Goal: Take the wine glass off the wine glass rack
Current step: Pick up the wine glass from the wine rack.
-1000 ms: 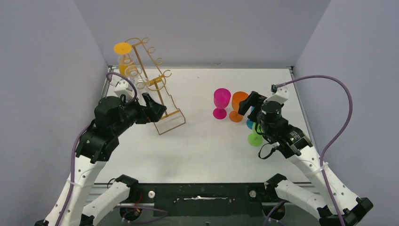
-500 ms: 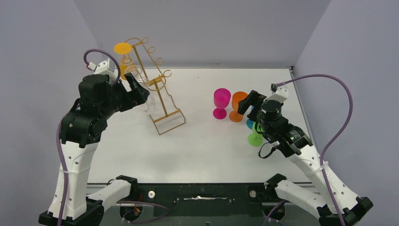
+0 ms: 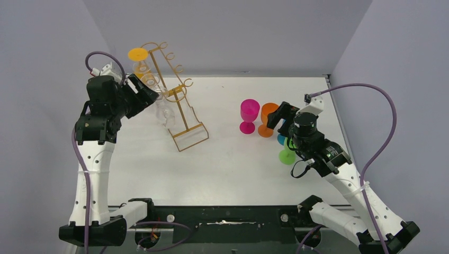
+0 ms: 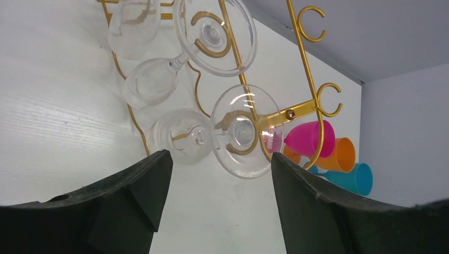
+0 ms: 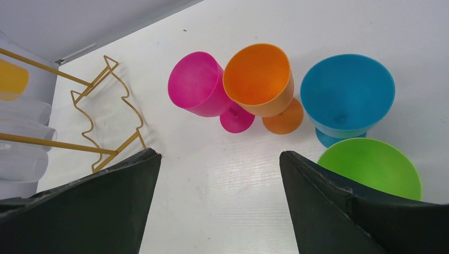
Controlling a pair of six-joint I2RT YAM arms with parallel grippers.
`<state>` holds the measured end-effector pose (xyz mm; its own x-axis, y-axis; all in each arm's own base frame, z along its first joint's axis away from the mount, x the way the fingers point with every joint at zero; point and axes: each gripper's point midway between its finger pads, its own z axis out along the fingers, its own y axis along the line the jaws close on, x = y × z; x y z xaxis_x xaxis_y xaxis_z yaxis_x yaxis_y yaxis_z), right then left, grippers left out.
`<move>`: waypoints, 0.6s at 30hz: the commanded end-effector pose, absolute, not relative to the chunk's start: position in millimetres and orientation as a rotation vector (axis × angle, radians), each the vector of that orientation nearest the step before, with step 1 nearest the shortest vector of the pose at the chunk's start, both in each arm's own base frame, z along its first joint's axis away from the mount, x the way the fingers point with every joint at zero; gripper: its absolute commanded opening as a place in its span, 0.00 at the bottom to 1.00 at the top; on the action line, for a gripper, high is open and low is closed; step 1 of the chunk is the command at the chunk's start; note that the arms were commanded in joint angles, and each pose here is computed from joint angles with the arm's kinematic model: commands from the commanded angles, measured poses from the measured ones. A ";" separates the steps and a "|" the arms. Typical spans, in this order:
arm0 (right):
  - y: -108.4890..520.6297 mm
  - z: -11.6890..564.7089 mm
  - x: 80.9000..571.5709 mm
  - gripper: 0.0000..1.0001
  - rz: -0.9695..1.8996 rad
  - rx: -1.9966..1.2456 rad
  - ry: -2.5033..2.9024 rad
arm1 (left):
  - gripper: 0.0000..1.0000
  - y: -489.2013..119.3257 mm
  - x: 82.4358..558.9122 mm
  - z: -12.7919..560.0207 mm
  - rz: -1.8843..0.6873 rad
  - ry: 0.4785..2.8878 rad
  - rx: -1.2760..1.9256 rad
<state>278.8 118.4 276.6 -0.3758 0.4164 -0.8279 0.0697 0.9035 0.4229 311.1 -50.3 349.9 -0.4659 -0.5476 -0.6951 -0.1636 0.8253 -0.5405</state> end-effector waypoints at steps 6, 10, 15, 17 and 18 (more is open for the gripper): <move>126.6 284.9 286.6 0.86 0.434 0.365 1.906 | 0.52 -63.1 337.1 366.9 -0.728 1.880 -0.526; 129.1 283.2 287.7 0.86 0.442 0.365 1.914 | 0.45 -62.5 338.4 366.5 -0.729 1.878 -0.531; 131.4 282.4 288.0 0.86 0.452 0.365 1.918 | 0.37 -62.9 338.5 365.7 -0.737 1.877 -0.541; 131.2 282.3 288.0 0.86 0.452 0.366 1.918 | 0.31 -64.5 337.6 365.3 -0.746 1.881 -0.537; 131.1 283.0 287.6 0.86 0.454 0.366 1.917 | 0.28 -64.5 337.4 364.1 -0.747 1.883 -0.540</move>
